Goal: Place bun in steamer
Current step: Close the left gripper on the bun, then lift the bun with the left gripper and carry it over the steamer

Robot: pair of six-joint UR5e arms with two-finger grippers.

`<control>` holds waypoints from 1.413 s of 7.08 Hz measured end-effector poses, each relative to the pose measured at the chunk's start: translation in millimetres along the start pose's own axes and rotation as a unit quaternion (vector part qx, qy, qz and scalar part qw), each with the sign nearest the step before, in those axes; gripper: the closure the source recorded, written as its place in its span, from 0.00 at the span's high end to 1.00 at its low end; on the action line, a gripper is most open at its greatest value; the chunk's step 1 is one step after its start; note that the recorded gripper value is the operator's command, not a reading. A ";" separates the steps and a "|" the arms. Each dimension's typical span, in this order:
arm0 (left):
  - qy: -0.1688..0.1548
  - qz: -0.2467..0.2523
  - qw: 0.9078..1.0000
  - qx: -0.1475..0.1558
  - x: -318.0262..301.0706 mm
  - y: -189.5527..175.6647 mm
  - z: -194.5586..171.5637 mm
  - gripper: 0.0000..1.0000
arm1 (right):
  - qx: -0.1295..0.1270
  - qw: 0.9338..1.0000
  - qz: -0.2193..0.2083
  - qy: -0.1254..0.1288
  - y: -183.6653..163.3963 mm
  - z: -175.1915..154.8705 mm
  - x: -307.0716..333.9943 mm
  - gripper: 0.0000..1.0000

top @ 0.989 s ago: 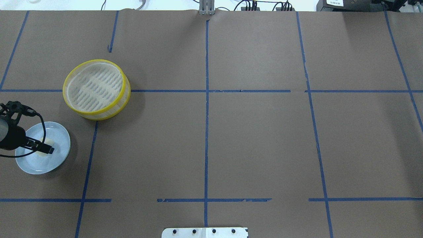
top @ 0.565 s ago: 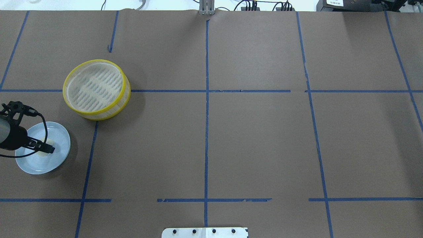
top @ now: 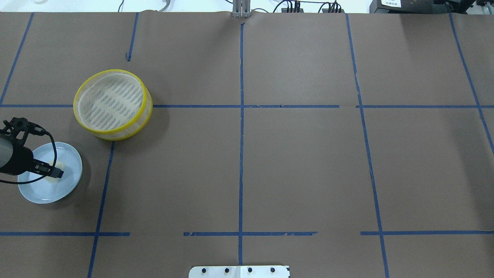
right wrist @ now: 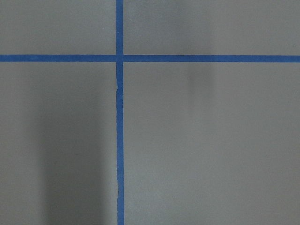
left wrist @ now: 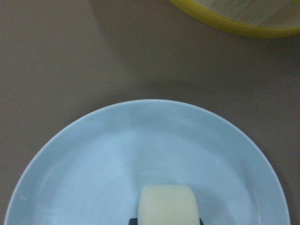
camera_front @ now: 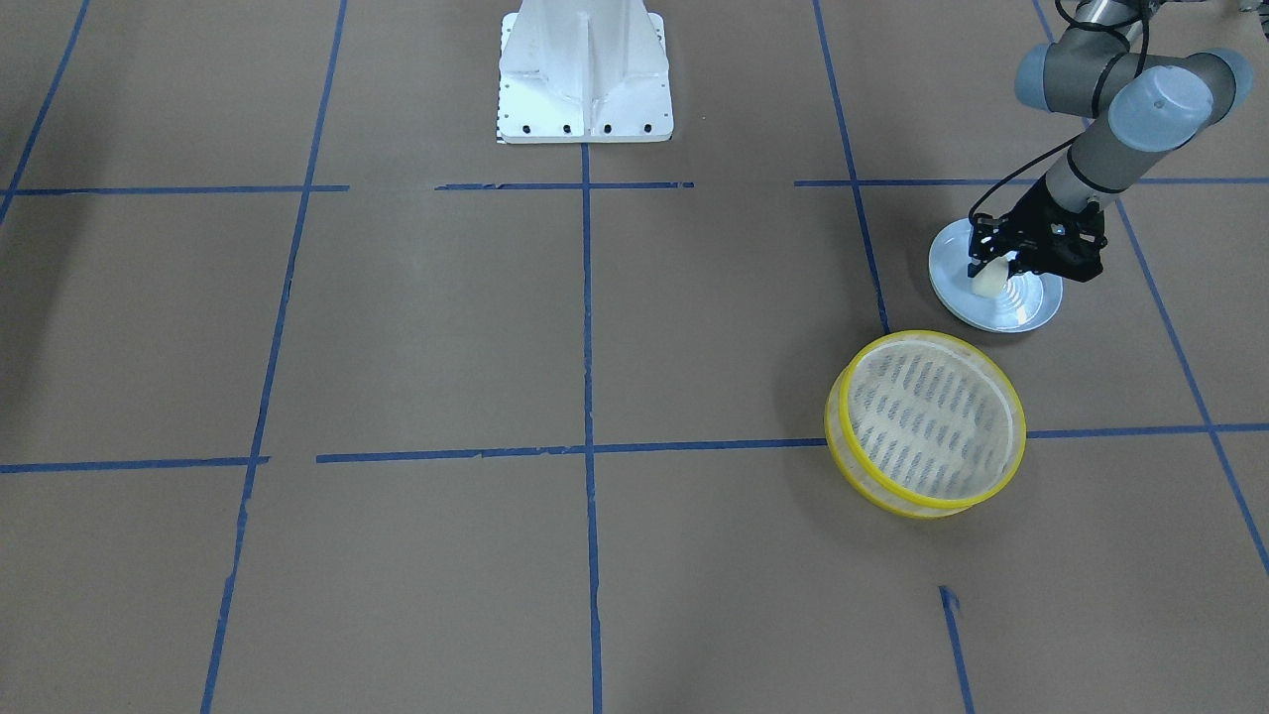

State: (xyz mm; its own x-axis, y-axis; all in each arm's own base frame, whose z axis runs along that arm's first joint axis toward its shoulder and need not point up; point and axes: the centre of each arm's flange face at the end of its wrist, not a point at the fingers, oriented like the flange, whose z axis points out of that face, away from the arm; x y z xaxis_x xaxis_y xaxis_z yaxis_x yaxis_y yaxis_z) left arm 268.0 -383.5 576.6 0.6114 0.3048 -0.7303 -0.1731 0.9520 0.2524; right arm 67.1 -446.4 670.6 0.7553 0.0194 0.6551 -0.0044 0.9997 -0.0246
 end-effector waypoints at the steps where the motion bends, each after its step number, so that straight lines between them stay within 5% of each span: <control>1: 0.007 0.004 1.000 0.009 8.0 -2.8 -10.4 0.41 | 0.000 1.000 0.000 0.000 0.0 0.0 0.0 1.00; 5: 0.043 -0.003 0.996 0.078 39.4 -40.7 -83.9 0.41 | 0.000 1.000 0.000 0.000 0.0 0.0 0.0 1.00; 10: 0.006 -0.129 0.990 0.053 88.8 -188.4 -79.0 0.41 | 0.000 1.000 0.000 0.000 0.0 0.0 0.0 1.00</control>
State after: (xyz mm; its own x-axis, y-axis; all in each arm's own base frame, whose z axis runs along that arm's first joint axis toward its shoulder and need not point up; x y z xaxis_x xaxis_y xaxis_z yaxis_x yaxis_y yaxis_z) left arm 293.9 -533.6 414.1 0.6154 0.0525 -0.7864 0.0701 0.9902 0.1210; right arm 67.2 -446.4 670.6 0.7553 0.0194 0.6551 -0.0044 0.9997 -0.0245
